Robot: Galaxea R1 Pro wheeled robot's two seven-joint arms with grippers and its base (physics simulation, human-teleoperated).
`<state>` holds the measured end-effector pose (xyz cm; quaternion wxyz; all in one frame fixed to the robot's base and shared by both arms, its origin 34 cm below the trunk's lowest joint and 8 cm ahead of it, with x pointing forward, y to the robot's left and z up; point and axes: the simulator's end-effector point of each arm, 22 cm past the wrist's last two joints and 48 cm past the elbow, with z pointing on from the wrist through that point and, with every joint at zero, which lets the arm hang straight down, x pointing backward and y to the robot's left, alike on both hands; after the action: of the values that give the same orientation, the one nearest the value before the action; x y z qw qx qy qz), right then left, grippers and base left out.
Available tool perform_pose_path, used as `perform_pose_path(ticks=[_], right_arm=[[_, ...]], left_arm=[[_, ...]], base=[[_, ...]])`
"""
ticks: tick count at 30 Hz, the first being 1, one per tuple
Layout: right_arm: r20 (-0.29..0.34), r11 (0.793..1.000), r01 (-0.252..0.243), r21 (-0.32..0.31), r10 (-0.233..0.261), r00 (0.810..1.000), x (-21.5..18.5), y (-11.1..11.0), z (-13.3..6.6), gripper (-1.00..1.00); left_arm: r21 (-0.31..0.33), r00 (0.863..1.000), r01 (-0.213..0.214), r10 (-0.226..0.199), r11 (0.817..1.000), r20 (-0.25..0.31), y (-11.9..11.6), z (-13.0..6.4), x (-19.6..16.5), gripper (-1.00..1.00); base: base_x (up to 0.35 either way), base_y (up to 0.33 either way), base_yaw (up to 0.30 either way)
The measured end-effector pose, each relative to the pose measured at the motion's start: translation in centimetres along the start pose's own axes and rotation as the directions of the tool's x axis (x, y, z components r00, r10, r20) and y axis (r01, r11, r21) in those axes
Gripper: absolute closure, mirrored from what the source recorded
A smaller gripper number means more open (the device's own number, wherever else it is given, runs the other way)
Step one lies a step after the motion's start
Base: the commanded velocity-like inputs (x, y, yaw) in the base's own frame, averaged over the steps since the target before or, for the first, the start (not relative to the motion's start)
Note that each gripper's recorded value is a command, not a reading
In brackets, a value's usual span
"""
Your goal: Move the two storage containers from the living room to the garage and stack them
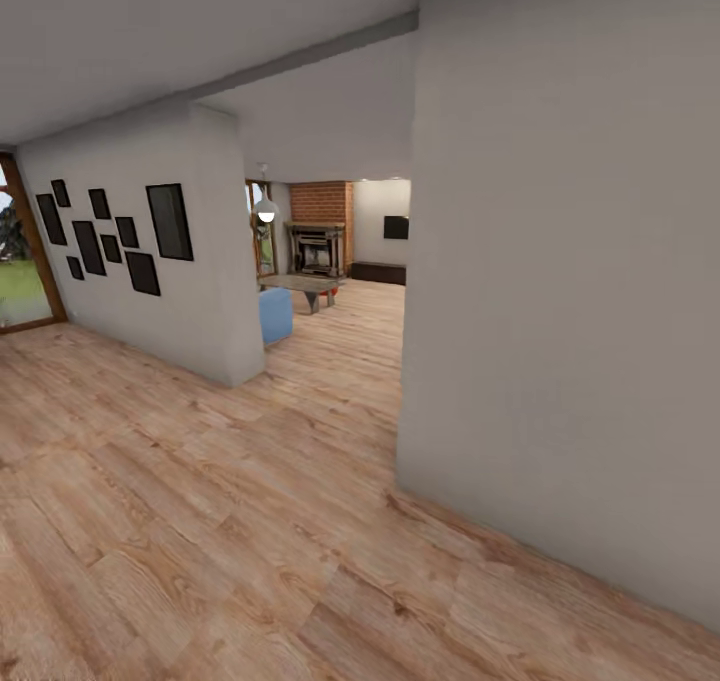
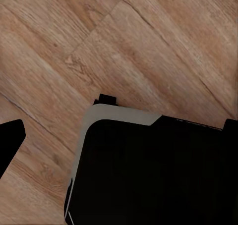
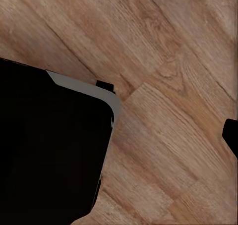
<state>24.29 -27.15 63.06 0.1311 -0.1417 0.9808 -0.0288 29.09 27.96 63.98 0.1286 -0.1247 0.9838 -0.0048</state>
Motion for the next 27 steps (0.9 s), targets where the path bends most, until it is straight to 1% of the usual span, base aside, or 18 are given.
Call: perform_pose_path(ticks=[17, 22, 27], right_arm=[[0.000, 1.000, -0.003, 0.000, 0.003, 1.000, 0.00, 0.00, 0.00, -1.00], [0.000, 1.000, -0.004, 0.000, 0.004, 1.000, 0.00, -0.01, 0.00, -1.00], [0.002, 1.000, -0.010, 0.002, 0.010, 1.000, -0.01, -0.09, 0.00, -1.00]], left_arm=[[0.000, 1.000, 0.000, 0.000, 1.000, 0.000, 0.01, 0.00, -0.01, -1.00], [0.000, 1.000, 0.000, 0.000, 1.000, 0.000, 0.01, 0.00, 0.01, -1.00], [-0.001, 1.000, 0.000, 0.000, 1.000, -0.001, 0.10, 0.00, 0.00, -1.00]], base=[[0.299, -0.134, 0.283], [0.308, -0.057, 0.281], [0.318, -0.007, 0.128]])
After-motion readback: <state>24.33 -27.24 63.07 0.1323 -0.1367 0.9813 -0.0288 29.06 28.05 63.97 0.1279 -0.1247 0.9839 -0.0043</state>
